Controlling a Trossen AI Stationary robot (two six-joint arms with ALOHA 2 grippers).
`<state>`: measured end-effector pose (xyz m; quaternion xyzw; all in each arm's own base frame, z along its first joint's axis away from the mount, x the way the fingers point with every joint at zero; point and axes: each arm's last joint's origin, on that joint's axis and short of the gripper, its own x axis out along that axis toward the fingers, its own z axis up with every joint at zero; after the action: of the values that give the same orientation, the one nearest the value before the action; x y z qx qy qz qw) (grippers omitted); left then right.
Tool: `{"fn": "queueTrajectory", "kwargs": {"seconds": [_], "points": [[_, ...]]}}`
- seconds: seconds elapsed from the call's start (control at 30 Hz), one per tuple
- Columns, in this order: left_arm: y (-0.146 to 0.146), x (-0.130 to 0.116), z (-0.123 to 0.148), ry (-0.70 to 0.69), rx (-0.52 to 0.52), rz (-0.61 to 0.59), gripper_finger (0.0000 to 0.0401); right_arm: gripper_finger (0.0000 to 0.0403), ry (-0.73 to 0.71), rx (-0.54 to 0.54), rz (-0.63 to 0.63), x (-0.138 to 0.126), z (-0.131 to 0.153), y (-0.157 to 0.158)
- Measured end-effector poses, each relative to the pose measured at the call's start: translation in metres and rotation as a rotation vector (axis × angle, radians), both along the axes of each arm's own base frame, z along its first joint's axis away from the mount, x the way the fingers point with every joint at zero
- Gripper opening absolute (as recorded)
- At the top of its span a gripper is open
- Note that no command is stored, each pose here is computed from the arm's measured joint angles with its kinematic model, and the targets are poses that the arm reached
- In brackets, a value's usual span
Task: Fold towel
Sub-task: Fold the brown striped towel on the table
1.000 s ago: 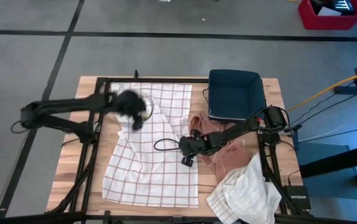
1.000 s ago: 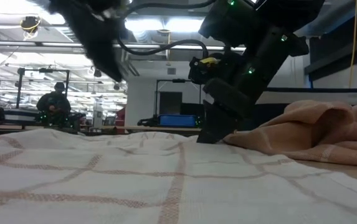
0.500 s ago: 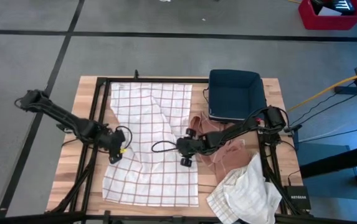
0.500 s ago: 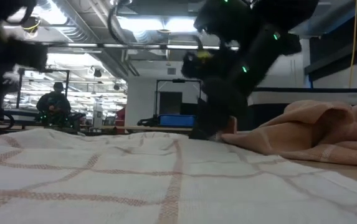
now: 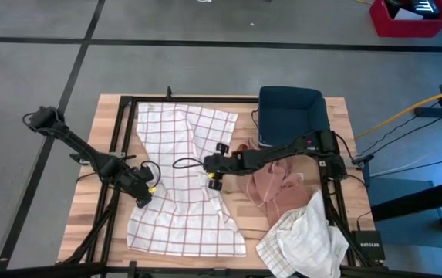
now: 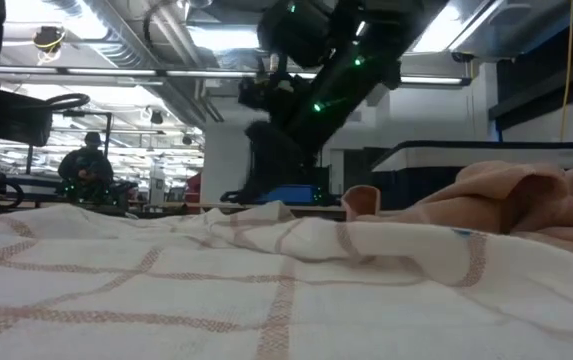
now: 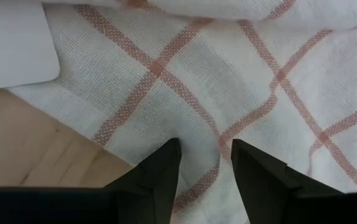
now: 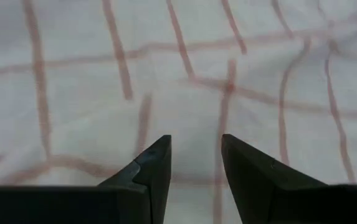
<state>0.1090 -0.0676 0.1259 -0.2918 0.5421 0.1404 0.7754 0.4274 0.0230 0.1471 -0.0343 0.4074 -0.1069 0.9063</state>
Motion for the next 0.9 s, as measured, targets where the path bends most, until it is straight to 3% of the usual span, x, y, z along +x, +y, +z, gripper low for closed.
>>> {"fn": "queueTrajectory", "kwargs": {"seconds": [0.17,0.33,0.73,0.83,0.9], "points": [[-0.003,-0.002,0.000,0.004,-0.004,-0.005,0.0143,0.0144,0.051,0.023,0.013,-0.002,0.006,-0.003],[-0.005,-0.004,0.000,0.010,-0.017,0.012,0.0143,0.0144,0.183,-0.031,-0.004,-0.014,-0.011,-0.012],[-0.017,-0.013,-0.001,0.030,-0.059,-0.007,0.0143,0.0144,0.513,-0.260,-0.198,-0.049,-0.020,-0.073],[-0.018,-0.014,-0.001,0.037,-0.072,0.003,0.0143,0.0144,0.493,-0.253,-0.197,-0.050,-0.002,-0.073],[-0.019,-0.015,-0.001,0.037,-0.082,0.008,0.0143,0.0144,0.400,-0.189,-0.159,-0.043,0.020,-0.064]]}}
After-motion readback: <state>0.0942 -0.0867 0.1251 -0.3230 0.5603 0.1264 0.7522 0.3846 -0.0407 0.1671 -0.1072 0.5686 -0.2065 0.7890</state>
